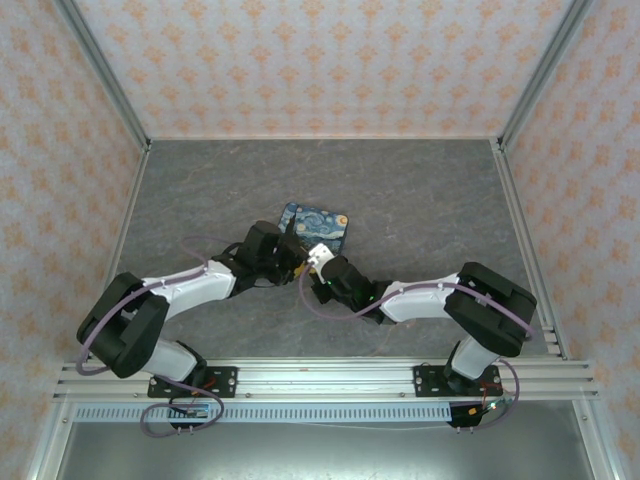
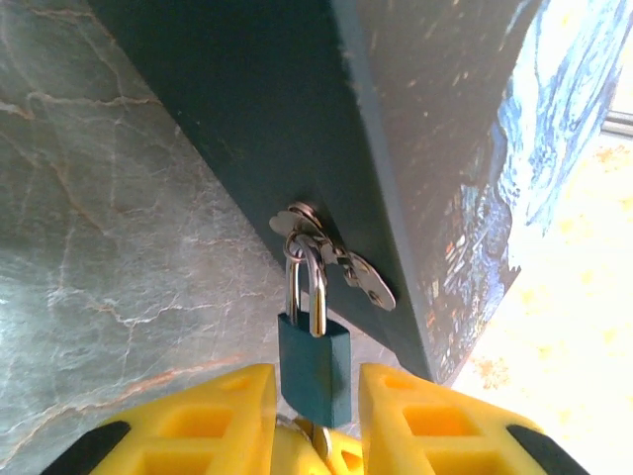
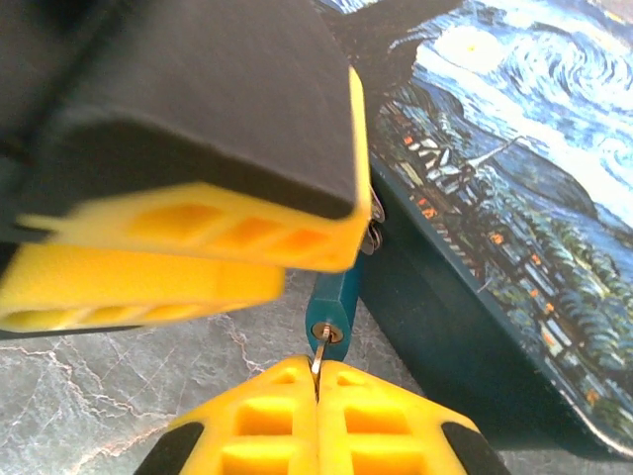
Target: Unlock the padlock with the key
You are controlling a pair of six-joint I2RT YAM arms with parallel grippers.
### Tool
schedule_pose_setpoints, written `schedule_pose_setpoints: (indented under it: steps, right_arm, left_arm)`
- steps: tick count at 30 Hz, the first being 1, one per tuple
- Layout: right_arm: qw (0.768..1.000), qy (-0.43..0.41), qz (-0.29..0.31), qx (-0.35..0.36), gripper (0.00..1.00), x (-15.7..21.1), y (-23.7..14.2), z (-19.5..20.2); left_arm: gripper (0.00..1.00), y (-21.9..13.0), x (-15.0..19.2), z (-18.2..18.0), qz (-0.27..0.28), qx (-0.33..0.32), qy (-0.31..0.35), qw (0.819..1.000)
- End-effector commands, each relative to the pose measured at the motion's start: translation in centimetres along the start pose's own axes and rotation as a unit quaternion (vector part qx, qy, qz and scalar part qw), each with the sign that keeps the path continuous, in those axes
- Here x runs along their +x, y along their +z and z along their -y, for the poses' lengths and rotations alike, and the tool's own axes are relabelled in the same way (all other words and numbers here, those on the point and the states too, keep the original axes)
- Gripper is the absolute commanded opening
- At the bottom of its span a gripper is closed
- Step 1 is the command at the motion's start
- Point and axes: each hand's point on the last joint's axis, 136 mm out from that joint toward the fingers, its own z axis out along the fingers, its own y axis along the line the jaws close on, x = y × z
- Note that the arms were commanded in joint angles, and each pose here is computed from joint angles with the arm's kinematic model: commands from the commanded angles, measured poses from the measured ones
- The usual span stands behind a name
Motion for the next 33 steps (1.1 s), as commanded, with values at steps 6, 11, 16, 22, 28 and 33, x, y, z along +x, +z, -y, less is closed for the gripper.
schedule_pose_setpoints:
  steps: [6,11,16,22,28,33]
  right_arm:
    - [0.995,0.097,0.002,-0.019,0.00,1.1,-0.6,0.0]
    - [0.984,0.174,0.008,-0.048,0.00,0.6,-0.8,-0.1]
    - [0.957,0.272,0.013,-0.097,0.00,0.0,-1.0,-0.6]
    - [0.924,0.362,0.013,-0.125,0.00,-0.1,-1.0,-0.6]
    - [0.890,0.438,0.005,-0.128,0.00,0.7,-0.9,-0.2]
    - [0.854,0.502,-0.010,-0.134,0.00,2.0,-0.2,0.1]
  left_arm:
    - [0.44,-2.9,-1.5,-0.1,0.033,-0.010,0.016,0.999]
    - [0.54,-4.6,-3.1,-0.4,0.053,-0.018,0.023,0.998]
    - [0.59,-5.5,-4.6,-0.4,0.066,-0.017,0.021,0.997]
    - [0.73,-5.9,-5.9,-0.1,0.084,-0.027,0.040,0.995]
    - [0.76,-5.1,-6.8,-0.1,0.088,-0.041,0.050,0.994]
    - [0.76,-4.0,-7.1,0.3,0.079,-0.046,0.053,0.994]
